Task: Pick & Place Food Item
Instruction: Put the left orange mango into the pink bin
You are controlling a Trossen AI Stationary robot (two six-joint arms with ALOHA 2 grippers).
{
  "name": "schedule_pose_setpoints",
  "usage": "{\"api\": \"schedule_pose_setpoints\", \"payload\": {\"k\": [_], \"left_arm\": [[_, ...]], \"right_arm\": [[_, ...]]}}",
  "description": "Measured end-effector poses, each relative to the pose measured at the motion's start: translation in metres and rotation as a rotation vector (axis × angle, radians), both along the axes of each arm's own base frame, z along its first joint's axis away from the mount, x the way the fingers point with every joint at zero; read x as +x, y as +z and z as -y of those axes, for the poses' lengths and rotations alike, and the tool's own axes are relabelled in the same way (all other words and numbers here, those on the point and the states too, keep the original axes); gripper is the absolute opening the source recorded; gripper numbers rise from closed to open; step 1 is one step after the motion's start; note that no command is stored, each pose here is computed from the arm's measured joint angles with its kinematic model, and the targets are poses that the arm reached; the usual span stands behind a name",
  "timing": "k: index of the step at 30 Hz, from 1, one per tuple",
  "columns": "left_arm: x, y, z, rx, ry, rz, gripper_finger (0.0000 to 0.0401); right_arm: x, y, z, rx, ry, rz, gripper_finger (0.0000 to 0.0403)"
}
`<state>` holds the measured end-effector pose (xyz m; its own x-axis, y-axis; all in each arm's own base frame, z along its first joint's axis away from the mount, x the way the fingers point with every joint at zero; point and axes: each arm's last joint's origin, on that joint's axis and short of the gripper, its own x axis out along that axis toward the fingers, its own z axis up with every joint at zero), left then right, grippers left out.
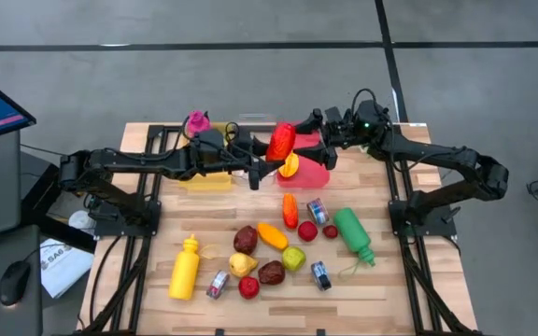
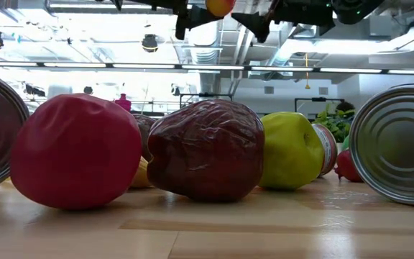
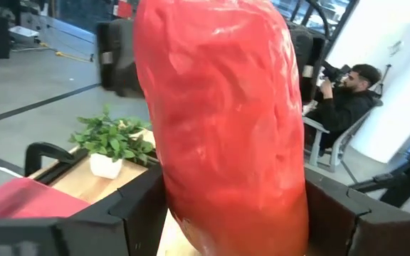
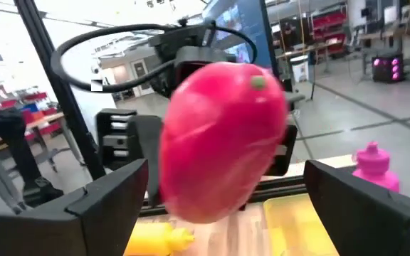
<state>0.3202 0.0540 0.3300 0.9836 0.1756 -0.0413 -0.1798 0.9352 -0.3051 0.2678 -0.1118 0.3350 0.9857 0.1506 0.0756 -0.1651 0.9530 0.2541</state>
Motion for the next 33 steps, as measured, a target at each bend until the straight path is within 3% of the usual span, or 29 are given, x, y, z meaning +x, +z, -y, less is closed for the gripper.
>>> {"api": "schedule_pose_setpoints", "payload": {"k": [7,17,29,33], "left_arm": [[0.001,0.000,0.007,0.000,-0.020,0.001,0.0235],[0.001,0.001,0.007,0.003,-0.021,0.001,0.0234],[0.001,0.000,0.007,0.000,-0.022,-0.002,0.0237],[0.001,0.000,0.007,-0.010,-0.021,-0.001,0.0254]], "right_arm": [[0.017,-0.009,-0.009,0.090,0.109,0.004,0.0369],[0.021,-0.005,-0.010,0.082,0.125,0.085,0.0362],[0.021,-0.006,-0.009,0.103,0.116,0.072,0.0239],[0.021,-0.006,-0.009,0.101,0.122,0.071,0.0210]]}}
